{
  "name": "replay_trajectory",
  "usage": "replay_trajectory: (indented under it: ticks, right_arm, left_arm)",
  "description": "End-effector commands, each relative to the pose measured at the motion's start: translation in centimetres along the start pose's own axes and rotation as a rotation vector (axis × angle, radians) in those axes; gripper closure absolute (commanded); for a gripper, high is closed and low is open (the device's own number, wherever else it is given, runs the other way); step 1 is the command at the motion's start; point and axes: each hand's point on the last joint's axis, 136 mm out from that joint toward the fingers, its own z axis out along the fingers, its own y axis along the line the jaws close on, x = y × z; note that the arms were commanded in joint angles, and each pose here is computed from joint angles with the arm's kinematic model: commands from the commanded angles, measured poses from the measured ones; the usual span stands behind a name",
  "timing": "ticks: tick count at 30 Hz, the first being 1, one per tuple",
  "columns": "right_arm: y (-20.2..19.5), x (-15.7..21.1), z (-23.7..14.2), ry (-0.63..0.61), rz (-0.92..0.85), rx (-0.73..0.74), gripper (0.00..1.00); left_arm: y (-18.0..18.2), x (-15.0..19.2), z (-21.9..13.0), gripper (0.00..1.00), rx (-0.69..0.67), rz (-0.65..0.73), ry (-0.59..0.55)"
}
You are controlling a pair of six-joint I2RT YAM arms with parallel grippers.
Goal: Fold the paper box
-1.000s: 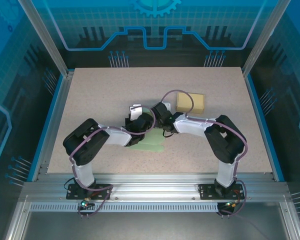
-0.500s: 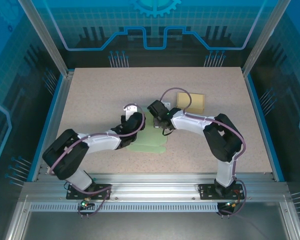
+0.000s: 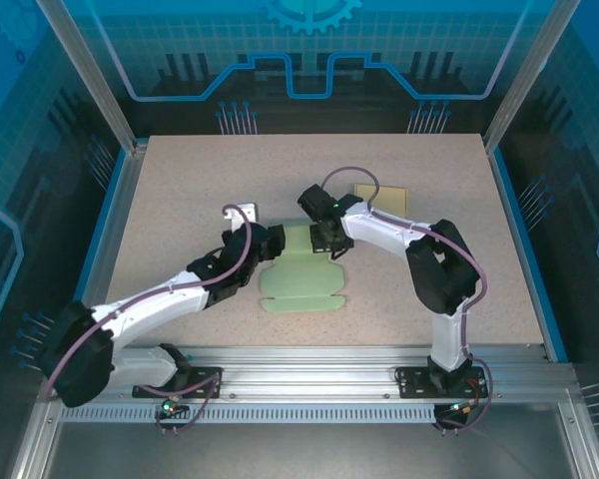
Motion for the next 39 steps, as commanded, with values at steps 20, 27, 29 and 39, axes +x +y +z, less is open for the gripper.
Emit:
replay_trajectory:
  ticks: [20, 27, 29, 39]
  right_arm:
    - [-3.6, 1.6, 3.4, 0.395, -0.436, 0.273, 0.96]
    - [-3.9, -0.4, 3.6, 0.377, -0.496, 0.376, 0.91]
    - [-3.7, -0.9, 3.7, 0.365, -0.518, 0.383, 0.88]
    - [-2.0, -3.4, 4.8, 0.27, -0.595, 0.408, 0.85]
  left_arm:
    - [2.5, 0.1, -1.7, 0.09, 0.046, -0.087, 0.082]
    - [3.0, 0.5, -1.2, 0.09, 0.052, -0.107, 0.093]
    - [3.1, 0.6, -1.1, 0.09, 0.053, -0.11, 0.097]
    - [3.4, 0.8, -0.9, 0.09, 0.055, -0.12, 0.098]
